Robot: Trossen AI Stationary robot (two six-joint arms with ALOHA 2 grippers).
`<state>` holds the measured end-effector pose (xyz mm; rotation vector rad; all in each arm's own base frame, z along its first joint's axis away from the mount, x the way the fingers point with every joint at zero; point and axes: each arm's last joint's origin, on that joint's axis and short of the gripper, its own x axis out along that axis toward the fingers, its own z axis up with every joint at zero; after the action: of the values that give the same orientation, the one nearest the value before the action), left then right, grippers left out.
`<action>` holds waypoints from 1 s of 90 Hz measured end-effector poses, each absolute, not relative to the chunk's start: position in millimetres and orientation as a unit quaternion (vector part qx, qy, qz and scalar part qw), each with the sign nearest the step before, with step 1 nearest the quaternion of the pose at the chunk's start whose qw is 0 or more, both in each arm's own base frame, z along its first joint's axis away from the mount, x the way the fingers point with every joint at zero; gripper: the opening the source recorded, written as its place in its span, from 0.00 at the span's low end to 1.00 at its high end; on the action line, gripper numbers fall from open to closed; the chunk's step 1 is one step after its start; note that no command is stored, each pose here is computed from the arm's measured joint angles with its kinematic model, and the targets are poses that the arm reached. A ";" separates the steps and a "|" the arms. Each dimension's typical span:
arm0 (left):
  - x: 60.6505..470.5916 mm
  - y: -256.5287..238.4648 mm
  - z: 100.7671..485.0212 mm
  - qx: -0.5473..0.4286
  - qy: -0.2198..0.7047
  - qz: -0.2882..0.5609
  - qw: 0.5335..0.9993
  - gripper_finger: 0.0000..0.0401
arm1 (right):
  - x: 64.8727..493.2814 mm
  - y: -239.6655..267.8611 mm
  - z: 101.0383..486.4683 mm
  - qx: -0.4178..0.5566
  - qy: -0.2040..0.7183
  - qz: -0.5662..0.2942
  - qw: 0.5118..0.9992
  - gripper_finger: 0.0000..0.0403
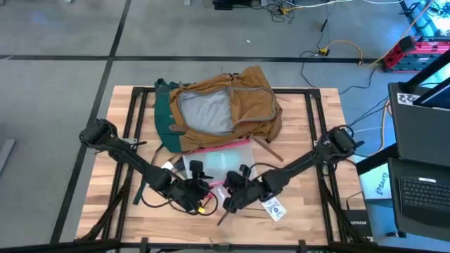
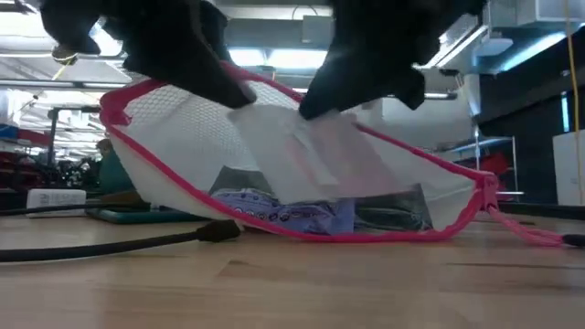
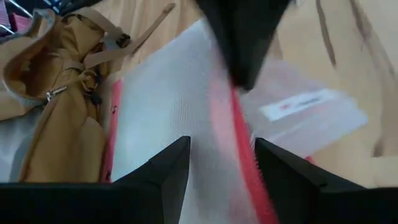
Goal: Unpack backpack
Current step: Put the pink earphones into the pink zipper pouch, then put the blue playing cards into the pink zipper pouch
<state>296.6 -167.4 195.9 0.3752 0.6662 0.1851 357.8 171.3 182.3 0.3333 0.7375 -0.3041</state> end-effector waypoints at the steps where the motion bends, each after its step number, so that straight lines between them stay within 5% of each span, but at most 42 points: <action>1: 296.7 -167.5 196.0 0.182 0.324 0.090 0.924 0.41 | 358.3 170.1 182.3 0.161 0.357 -0.149 0.908 0.00; 66: 296.9 -172.1 196.5 0.169 0.325 0.053 0.929 0.41 | 370.4 117.8 181.5 0.097 0.312 -0.302 0.895 0.00; 90: 296.8 -172.1 196.4 0.170 0.326 0.053 0.929 0.41 | 369.8 119.0 180.7 0.064 0.333 -0.279 0.898 0.13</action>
<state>296.8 -172.1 196.4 0.3475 0.6672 0.1086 369.8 119.0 180.7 0.1330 0.6902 -0.5777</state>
